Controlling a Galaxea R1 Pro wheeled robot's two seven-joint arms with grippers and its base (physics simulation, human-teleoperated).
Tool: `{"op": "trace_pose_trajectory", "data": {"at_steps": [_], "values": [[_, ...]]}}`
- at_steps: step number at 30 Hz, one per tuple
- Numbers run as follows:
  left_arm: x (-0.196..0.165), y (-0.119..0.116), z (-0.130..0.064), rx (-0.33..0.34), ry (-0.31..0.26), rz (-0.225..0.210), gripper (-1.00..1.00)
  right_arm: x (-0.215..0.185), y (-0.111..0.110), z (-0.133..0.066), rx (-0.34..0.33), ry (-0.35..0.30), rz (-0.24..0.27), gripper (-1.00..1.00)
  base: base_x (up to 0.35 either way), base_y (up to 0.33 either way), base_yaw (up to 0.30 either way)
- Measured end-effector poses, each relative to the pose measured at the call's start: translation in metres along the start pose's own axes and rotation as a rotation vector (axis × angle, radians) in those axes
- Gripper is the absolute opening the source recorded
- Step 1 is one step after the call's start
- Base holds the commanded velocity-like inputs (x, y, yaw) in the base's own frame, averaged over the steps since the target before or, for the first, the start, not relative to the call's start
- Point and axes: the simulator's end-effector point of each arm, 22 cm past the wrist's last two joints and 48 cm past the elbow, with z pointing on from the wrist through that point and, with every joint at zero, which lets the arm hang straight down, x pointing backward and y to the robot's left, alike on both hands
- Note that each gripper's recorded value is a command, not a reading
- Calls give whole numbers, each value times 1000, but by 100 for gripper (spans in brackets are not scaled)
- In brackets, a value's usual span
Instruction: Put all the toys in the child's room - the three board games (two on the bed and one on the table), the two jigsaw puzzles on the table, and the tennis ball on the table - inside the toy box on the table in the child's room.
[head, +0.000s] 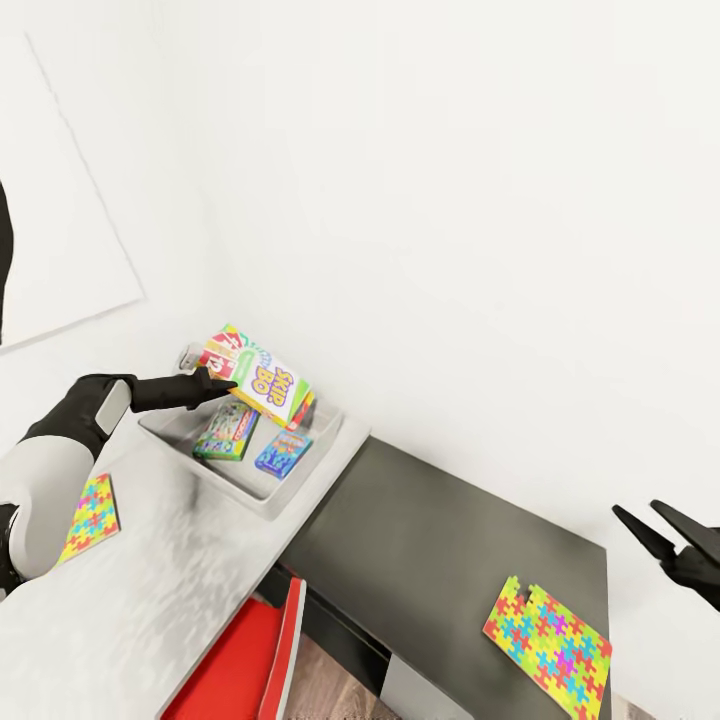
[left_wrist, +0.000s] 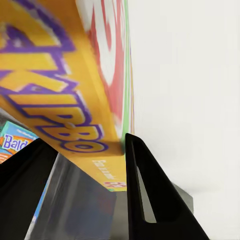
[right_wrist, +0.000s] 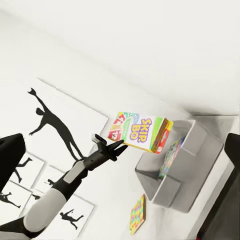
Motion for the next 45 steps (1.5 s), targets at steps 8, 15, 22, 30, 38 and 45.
{"op": "trace_pose_trajectory", "data": {"at_steps": [8,15,22,30,38,45], "values": [[5,10,4,-15,9,-6,-100,-1,0,-1,-10,5,-2,100,0,0,0],[4,18,9,-26,-7,17,-100,1,-5,-1,-2,9,5,100,0,0,0],[8,25,13,-30,-3,13,-100,2,-10,-1,6,12,11,100,0,0,0],[11,33,16,-38,-1,13,-100,5,-15,0,16,16,21,100,0,0,0],[15,41,21,-42,6,6,-100,7,-21,0,26,19,30,100,0,0,0],[19,47,24,-45,11,-2,-100,9,-26,1,34,23,37,100,0,0,0]]}}
